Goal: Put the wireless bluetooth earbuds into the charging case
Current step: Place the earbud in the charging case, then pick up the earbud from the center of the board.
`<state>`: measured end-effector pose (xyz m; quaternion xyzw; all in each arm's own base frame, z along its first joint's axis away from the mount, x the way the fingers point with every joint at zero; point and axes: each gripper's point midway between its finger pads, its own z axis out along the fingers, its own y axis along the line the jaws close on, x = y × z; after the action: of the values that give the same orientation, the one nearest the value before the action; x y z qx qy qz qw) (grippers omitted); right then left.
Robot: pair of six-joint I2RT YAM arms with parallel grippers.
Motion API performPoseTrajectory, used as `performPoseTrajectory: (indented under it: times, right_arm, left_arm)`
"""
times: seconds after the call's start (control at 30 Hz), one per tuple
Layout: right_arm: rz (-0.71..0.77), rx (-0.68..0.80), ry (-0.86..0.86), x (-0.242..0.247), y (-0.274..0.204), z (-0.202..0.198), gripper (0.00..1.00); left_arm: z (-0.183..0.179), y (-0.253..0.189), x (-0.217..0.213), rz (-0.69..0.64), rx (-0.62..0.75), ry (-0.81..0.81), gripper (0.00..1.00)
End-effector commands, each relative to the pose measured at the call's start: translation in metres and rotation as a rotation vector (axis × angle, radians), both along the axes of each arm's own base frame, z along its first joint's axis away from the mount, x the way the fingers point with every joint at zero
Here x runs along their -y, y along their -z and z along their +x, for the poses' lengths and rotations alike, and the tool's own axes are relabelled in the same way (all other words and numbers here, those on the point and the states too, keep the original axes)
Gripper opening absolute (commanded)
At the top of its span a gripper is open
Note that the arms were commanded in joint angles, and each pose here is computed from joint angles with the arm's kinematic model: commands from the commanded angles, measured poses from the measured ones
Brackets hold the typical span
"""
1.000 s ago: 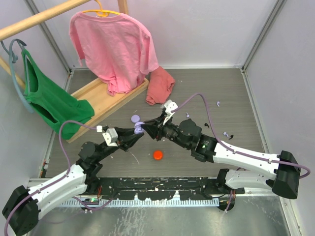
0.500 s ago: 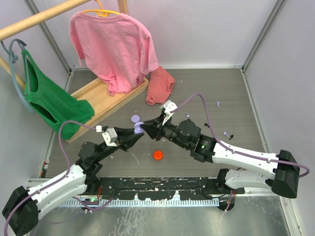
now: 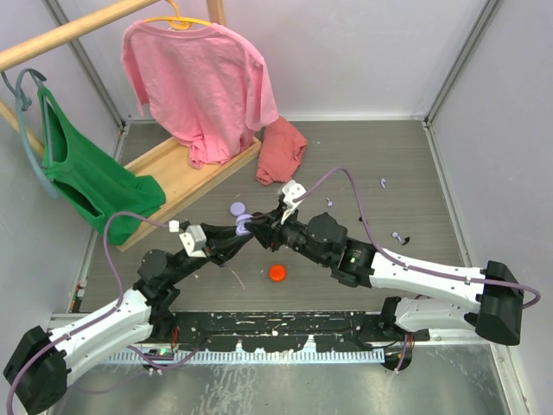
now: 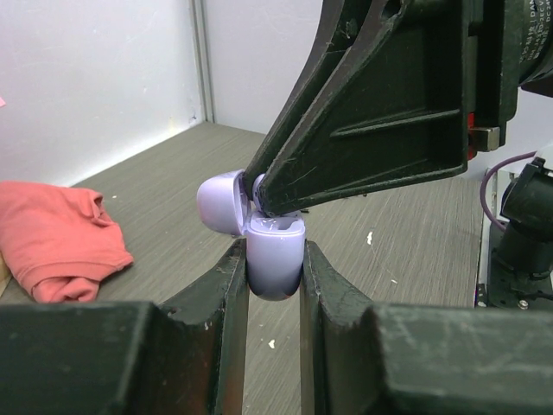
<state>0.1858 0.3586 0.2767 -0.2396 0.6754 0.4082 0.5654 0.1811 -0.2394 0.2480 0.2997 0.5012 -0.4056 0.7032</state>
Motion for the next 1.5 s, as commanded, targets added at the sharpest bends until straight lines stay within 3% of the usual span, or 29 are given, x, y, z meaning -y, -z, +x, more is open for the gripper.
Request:
performPoseTrajectory:
  times: [0.0, 0.33, 0.77, 1.03, 1.47]
  right_arm:
    - [0.062, 0.008, -0.017, -0.004, -0.021, -0.007, 0.28]
    - [0.067, 0.010, 0.015, 0.007, -0.034, -0.006, 0.46]
    - [-0.078, -0.010, 0.226, 0.046, -0.033, 0.018, 0.56]
    - [-0.271, -0.152, 0.397, 0.081, 0.013, 0.053, 0.58]
    - [-0.427, -0.425, 0.740, 0.198, 0.101, 0.104, 0.59]
  left_arm:
    - [0.000, -0.033, -0.005, -0.080, 0.074, -0.021, 0.02]
    - [0.002, -0.023, -0.003, -0.061, 0.059, -0.023, 0.02]
    - [0.006, 0.000, -0.001, -0.019, 0.025, -0.029, 0.02]
    - [0.005, 0.011, -0.003, 0.016, 0.030, -0.035, 0.02]
    - [0.001, 0.027, -0.008, 0.084, 0.062, -0.048, 0.02]
